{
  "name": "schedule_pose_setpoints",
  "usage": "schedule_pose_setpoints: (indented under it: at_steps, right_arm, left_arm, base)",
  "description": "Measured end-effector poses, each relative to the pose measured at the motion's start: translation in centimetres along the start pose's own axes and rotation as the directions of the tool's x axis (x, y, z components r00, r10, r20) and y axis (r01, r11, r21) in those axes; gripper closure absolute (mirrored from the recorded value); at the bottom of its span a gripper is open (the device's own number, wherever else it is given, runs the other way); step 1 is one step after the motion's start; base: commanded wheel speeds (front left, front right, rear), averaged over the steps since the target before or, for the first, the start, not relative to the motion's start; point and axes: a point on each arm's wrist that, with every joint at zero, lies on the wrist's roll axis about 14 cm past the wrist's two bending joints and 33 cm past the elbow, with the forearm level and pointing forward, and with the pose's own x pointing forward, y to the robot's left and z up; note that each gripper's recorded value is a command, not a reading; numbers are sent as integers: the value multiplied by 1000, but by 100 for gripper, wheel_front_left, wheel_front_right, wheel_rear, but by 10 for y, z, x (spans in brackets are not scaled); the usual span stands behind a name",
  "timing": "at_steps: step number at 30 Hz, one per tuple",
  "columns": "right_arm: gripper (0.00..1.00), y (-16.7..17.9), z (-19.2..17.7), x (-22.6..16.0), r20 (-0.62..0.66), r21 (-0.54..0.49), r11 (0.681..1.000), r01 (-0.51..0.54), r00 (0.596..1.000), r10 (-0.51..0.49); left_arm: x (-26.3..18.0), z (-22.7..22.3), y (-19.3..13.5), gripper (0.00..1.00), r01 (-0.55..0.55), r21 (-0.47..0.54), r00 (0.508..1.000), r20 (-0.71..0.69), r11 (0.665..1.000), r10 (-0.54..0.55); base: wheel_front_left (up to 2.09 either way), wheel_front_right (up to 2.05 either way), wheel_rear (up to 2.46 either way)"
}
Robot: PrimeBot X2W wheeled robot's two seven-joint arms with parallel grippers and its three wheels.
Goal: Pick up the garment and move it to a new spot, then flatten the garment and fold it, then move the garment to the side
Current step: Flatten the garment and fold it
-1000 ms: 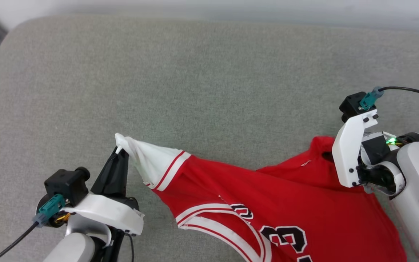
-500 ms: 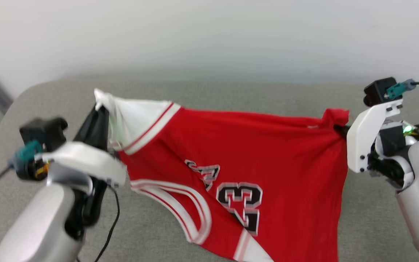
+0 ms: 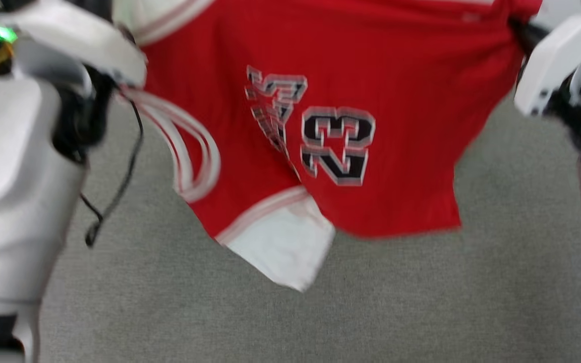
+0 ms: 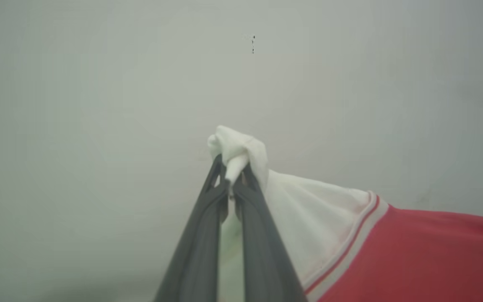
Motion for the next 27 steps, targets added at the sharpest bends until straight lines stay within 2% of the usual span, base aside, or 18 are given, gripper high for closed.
schedule_pose_setpoints:
  at_steps: [7,14,24,27]
  right_arm:
    - [100,-8,55,48,145,-20,999,27,989,-24]
    - [100,-11,84,97,243,-30,999,39,970,-30]
    - [100,-15,59,165,235,-62,997,42,972,-26]
    - [100,-16,38,184,202,-65,997,36,979,-22]
  left_arm:
    - [70,28,5,100,24,59,994,108,998,-31]
    - [123,16,16,100,23,76,988,151,997,-35]
    - [166,-57,43,100,-2,53,995,101,999,-4]
    - [171,-89,51,100,-16,41,998,64,999,14]
  base:
    - [0,0,0]
    - [0,0,0]
    - [0,0,0]
    - [0,0,0]
